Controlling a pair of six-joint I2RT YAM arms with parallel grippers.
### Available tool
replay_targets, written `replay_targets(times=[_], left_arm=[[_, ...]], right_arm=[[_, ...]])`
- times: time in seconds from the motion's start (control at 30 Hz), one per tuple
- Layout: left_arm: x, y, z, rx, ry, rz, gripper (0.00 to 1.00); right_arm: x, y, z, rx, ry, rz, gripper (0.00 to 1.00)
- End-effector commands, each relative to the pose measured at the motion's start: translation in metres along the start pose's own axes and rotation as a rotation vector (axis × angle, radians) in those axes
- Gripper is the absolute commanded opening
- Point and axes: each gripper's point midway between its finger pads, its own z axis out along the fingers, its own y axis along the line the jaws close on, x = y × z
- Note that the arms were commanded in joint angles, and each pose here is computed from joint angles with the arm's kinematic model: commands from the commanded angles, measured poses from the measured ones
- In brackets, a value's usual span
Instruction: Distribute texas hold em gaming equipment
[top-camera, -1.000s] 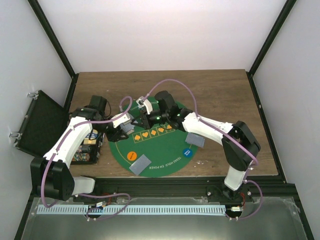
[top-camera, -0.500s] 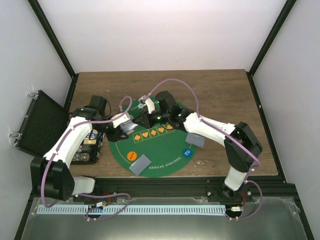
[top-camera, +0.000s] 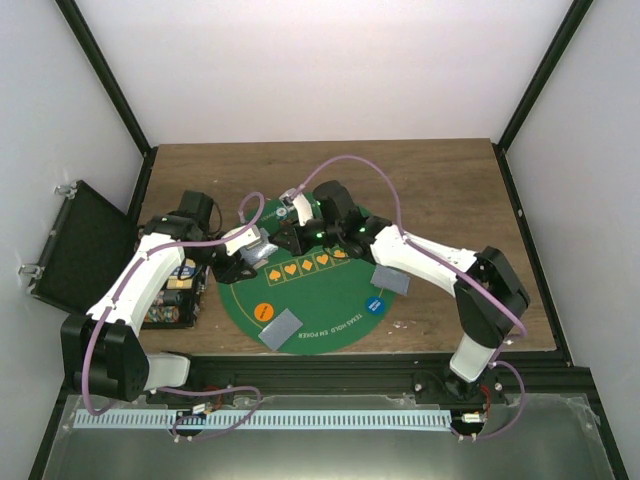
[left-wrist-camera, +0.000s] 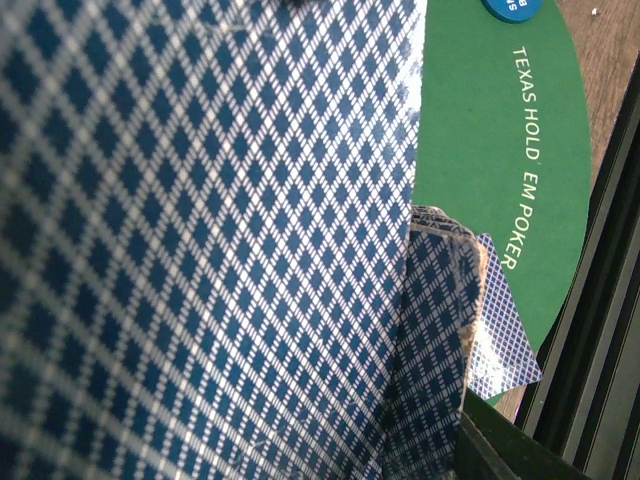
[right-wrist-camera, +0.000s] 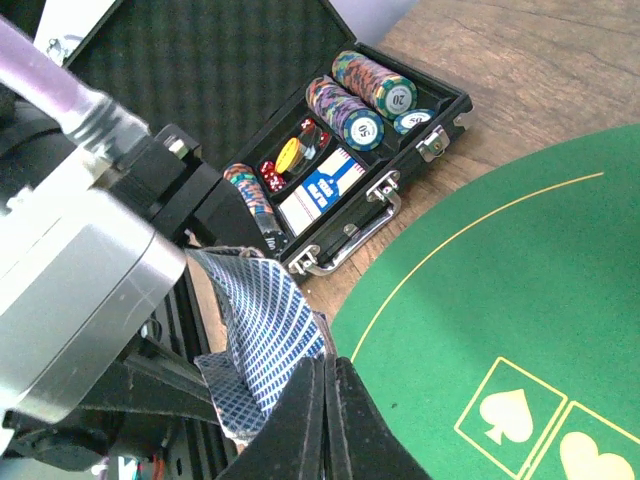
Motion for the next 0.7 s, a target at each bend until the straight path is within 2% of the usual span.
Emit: replay_targets(times=[0.0, 0.27, 0.47, 0.67], left_arm=[[-0.008, 0.001, -0.005, -0.007, -0.028, 0.029, 0.48], [-0.007, 0.001, -0.005, -0.006, -0.025, 0.028, 0.48], [-0.007, 0.001, -0.005, -0.006, -0.027, 0.028, 0.48], [-0.006, 0.002, -0.004, -0.011, -0.021, 0.022, 0.48]], right_arm=[[-0.007, 0.013, -0.011, -0.008, -0.021, -0.035, 0.01], [-0.009, 0.015, -0.018, 0.008, -0.029, -0.052, 0.01], [-0.004, 0.023, -0.021, -0.046, -0.013, -0.055, 0.01], [-0.012, 0.034, -0.039, -0.122, -0.053, -0.059, 0.01]])
